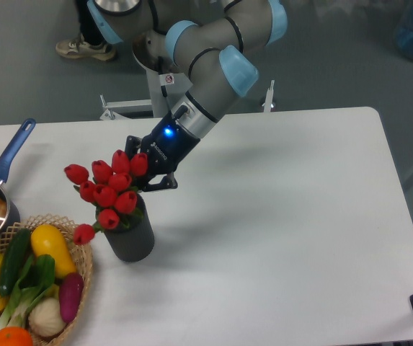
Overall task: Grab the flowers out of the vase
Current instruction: 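Lift the gripped tulips up out of the black vase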
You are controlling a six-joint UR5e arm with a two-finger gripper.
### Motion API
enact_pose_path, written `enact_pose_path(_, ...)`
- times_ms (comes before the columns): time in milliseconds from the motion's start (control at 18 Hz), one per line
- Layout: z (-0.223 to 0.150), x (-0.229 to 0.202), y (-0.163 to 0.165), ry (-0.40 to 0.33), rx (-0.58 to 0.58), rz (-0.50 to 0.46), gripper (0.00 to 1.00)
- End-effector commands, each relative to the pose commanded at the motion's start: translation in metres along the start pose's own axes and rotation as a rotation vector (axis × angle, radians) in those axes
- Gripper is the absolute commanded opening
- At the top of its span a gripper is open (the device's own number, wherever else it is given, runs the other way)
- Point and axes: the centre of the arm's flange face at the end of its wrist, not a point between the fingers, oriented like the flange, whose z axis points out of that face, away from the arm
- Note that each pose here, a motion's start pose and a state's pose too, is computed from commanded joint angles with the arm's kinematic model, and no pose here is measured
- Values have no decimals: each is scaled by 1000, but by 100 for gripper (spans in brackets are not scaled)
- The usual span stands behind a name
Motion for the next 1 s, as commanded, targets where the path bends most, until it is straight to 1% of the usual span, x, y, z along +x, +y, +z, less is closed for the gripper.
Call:
enact_pose_path(278,-22,2,-38,-41,26,-26,0)
enact_pose_path(556,-50,8,-76,-90,52,-22,0)
enact_pose_path(778,-62,8,-93,-109,69,-19,0)
enact_pose_path(1000,-79,9,-119,-127,103,-20,0)
